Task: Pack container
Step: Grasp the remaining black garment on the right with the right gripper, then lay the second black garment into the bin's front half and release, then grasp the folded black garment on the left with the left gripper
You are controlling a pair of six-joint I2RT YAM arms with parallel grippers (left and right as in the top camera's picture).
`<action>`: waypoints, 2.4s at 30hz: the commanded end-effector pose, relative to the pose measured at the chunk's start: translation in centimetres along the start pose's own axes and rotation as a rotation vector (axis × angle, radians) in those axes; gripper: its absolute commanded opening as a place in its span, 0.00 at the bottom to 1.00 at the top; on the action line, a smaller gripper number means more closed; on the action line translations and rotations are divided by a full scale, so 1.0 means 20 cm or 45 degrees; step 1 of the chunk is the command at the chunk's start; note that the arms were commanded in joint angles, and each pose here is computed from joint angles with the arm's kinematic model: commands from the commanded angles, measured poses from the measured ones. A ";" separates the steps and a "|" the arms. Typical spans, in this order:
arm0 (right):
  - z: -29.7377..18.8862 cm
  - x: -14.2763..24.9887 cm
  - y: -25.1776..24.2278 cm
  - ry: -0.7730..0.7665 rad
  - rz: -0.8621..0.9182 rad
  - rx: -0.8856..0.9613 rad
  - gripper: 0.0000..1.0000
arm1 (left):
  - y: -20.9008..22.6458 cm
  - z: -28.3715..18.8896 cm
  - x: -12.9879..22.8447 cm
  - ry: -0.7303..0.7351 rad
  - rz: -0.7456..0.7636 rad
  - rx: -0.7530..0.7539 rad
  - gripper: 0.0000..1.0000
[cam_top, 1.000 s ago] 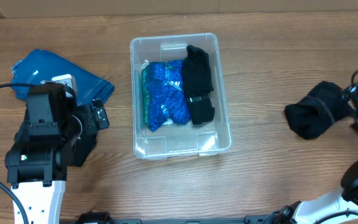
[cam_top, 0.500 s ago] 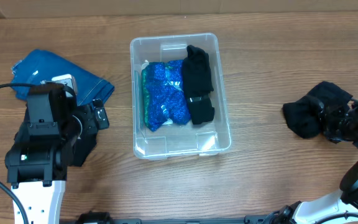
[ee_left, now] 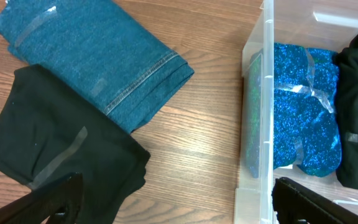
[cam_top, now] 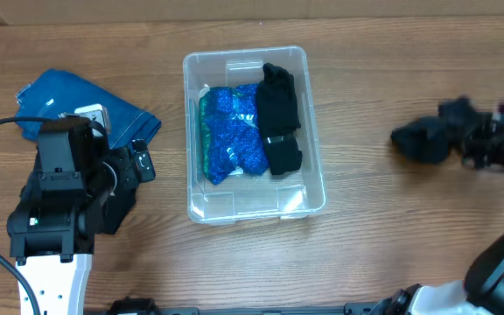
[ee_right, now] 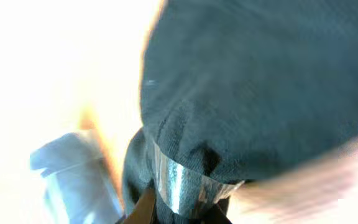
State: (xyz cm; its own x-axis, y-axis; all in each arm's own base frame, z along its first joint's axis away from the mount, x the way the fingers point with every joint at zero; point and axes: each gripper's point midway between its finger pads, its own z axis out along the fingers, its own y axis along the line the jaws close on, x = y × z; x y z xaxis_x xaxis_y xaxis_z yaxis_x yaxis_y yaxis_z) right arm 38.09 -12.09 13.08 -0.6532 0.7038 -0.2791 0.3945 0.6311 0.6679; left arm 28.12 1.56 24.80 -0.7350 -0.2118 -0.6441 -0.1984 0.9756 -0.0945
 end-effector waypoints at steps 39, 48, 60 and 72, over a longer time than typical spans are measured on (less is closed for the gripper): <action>0.50 1.31 1.13 0.471 -2.355 0.201 1.00 | -0.02 0.00 -0.01 0.016 -0.017 0.016 1.00; 0.43 1.61 1.17 0.708 -2.142 -0.191 1.00 | -0.02 0.00 -0.01 0.016 -0.017 0.016 1.00; -0.32 0.66 1.41 -0.179 -1.229 0.137 1.00 | -0.02 0.00 -0.01 0.019 -0.017 0.016 1.00; -0.49 0.20 0.86 -0.166 -0.601 0.312 1.00 | 0.38 0.20 0.19 0.361 -0.480 -0.214 1.00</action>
State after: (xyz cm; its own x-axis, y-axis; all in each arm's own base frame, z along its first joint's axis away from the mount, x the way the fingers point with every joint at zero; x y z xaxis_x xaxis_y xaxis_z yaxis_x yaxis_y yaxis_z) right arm 35.99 -2.41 29.68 -0.7231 0.3374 -0.6028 0.2476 0.9412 0.2298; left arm 26.73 6.07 19.39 -0.7885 -0.4562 -0.4125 -0.4572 0.8834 -0.1031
